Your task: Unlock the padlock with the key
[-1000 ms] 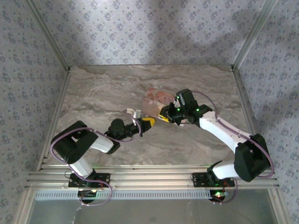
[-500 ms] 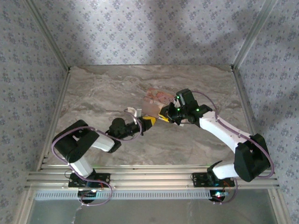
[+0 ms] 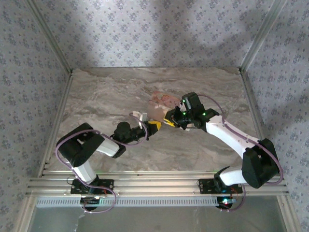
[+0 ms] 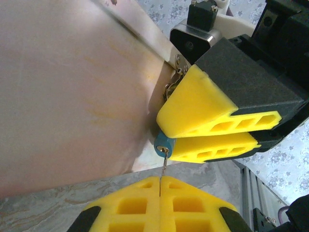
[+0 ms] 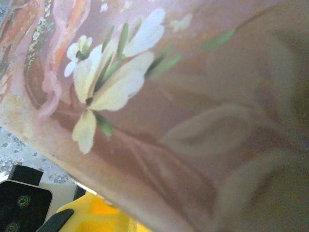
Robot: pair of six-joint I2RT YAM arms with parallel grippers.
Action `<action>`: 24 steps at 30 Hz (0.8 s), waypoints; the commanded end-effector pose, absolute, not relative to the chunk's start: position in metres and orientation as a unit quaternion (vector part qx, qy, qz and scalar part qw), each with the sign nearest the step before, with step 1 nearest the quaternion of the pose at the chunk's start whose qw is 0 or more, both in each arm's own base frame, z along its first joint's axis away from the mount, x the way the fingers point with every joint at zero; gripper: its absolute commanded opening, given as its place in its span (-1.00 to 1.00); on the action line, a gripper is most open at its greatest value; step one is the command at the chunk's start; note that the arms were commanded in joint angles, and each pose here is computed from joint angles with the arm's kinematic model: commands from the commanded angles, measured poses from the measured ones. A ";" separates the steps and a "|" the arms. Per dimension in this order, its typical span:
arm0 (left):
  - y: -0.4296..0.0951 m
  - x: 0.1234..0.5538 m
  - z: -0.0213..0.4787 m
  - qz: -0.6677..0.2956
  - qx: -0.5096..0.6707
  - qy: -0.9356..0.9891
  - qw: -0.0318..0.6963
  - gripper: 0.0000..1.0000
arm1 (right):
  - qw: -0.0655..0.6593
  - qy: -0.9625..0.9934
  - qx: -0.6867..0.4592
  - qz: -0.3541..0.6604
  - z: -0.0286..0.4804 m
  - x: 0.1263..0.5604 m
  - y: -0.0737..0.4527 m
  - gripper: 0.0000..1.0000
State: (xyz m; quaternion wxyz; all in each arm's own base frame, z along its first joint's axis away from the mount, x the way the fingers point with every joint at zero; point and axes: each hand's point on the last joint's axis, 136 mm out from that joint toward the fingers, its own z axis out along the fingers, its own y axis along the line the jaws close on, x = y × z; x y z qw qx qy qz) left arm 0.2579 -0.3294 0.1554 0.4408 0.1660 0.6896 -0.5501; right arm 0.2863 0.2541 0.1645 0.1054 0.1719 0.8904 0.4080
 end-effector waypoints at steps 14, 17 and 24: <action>-0.331 0.268 0.180 -0.562 0.162 0.662 0.469 -1.00 | 0.118 0.877 0.156 0.439 0.184 0.288 0.263 -1.00; -0.329 0.270 0.181 -0.560 0.160 0.661 0.472 -1.00 | 0.118 0.877 0.156 0.439 0.185 0.287 0.263 -1.00; -0.325 0.272 0.184 -0.559 0.157 0.660 0.477 -1.00 | 0.117 0.877 0.156 0.438 0.185 0.287 0.262 -1.00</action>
